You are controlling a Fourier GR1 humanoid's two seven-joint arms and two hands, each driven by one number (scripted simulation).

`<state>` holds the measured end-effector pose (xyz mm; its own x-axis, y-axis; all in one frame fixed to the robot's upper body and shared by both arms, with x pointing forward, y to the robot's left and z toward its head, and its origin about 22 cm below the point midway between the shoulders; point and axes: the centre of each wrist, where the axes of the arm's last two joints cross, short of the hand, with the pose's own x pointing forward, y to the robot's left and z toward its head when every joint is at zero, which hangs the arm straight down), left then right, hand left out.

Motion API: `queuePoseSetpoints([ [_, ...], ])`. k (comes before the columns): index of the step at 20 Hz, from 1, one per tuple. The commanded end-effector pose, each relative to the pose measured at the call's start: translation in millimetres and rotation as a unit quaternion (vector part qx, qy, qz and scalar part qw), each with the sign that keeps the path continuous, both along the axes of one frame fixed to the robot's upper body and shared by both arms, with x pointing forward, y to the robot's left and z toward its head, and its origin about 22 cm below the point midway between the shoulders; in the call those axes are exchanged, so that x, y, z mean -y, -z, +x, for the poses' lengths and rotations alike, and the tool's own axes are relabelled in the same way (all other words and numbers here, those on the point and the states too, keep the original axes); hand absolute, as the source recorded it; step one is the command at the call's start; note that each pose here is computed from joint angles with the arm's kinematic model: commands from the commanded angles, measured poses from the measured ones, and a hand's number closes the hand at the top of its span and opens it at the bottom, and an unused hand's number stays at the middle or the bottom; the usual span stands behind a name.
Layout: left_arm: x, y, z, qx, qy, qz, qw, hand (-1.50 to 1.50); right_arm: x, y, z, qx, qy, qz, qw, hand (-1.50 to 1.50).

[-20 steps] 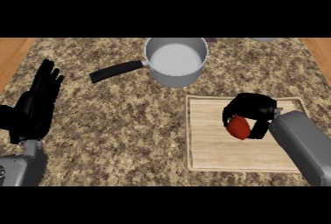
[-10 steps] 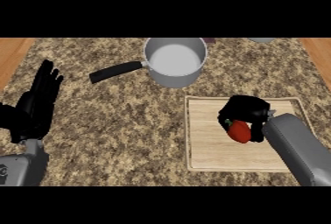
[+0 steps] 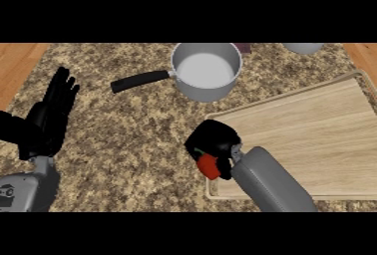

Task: Pick the bell pepper from the tray and place it in the pot

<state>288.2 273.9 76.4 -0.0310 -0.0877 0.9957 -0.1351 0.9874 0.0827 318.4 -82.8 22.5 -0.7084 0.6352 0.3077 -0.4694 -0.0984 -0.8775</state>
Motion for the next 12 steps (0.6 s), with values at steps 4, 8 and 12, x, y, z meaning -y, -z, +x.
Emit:
queuePoseSetpoints([
  [4, 8.4, 0.2, 4.3, -0.001, 0.014, -0.001, 0.9999, 0.0, -37.8, -29.7, -35.1, 0.045, 0.14, 0.15, 0.978, 1.5],
  [8, 9.7, -5.2, 8.4, -0.002, 0.014, -0.004, 0.9999, 0.0, -48.9, -65.9, -48.8, 0.103, 0.218, 0.259, 0.935, 1.5],
  [12, 9.8, -2.8, 9.3, -0.003, 0.011, -0.001, 0.9999, 0.0, -72.6, -99.0, -66.4, 0.158, 0.275, 0.313, 0.895, 1.5],
])
